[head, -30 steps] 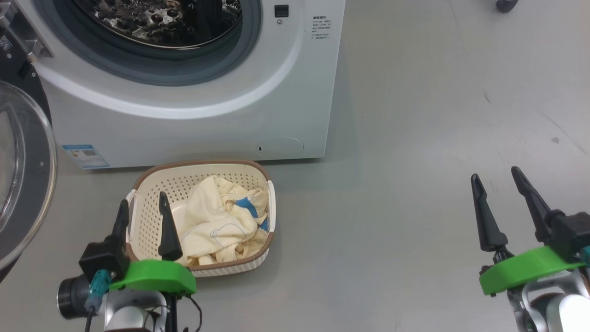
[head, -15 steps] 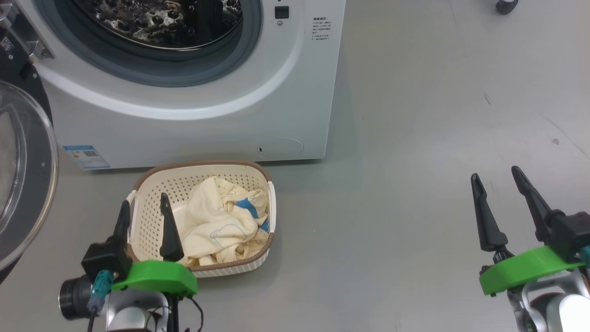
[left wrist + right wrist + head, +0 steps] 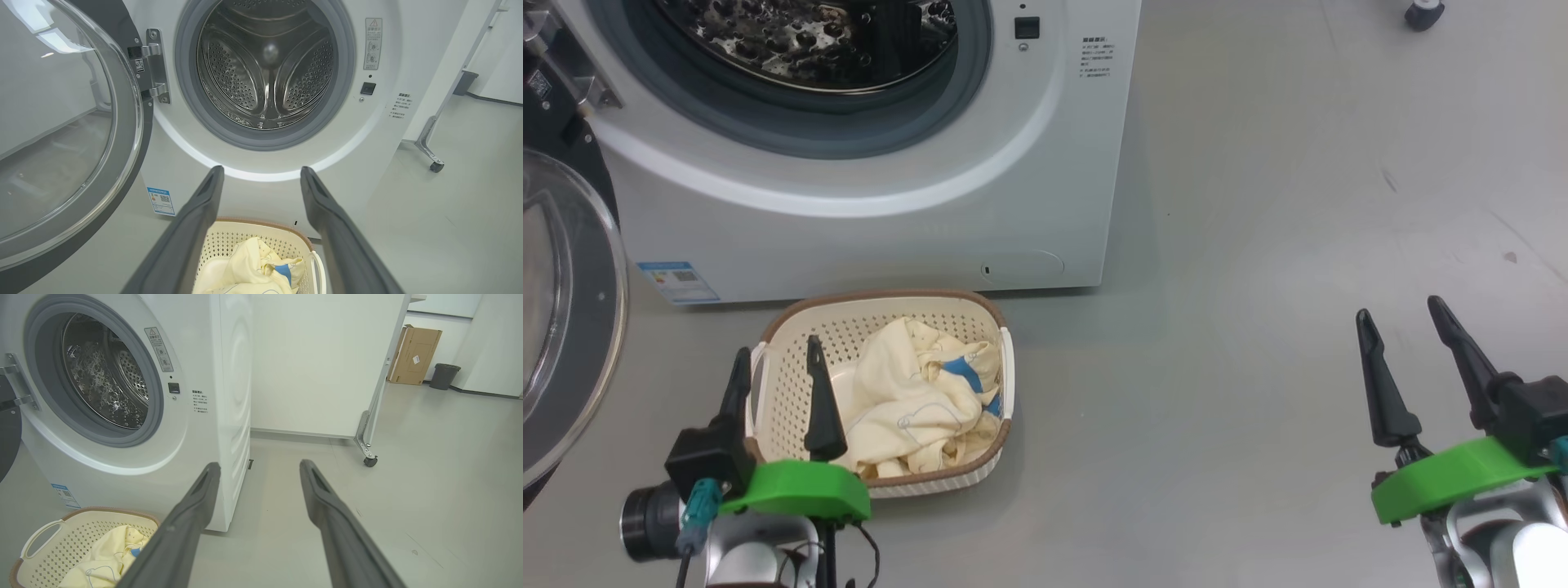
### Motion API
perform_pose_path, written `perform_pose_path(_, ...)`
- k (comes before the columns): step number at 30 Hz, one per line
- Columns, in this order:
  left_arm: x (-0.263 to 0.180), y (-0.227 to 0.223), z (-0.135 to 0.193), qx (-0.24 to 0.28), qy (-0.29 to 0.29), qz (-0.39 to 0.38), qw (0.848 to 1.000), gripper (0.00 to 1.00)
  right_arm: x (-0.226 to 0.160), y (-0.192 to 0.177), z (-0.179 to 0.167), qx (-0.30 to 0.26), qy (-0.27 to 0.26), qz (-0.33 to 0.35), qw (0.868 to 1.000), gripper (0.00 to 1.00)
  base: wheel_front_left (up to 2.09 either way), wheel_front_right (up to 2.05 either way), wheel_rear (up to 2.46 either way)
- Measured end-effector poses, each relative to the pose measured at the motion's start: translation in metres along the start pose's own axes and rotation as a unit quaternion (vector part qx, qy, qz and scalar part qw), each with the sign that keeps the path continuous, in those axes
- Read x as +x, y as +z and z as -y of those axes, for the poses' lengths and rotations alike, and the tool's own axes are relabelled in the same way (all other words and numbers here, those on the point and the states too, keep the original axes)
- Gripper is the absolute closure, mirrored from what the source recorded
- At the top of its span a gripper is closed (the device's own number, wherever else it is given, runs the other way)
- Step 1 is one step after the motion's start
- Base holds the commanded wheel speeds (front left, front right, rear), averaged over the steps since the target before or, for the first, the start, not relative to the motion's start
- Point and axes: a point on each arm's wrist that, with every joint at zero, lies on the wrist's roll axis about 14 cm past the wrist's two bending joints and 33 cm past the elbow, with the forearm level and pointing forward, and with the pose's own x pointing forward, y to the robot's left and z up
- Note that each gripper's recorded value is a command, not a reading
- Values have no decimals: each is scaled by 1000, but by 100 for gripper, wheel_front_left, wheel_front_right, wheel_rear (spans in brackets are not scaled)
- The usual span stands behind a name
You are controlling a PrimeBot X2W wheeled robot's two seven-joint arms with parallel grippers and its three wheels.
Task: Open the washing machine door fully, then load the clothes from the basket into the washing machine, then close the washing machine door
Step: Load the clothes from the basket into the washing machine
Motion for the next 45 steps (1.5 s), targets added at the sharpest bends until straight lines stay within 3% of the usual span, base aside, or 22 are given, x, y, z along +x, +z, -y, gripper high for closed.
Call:
perform_pose_path(17,3,-1,-10,14,16,-4,1000,0,3,-6,-3,3,4,-7,1000,0,153,-152,0)
perform_pose_path(45,-1,0,-13,14,21,-2,1000,0,5,-4,-9,5,12,-3,1000,0,4,-4,0)
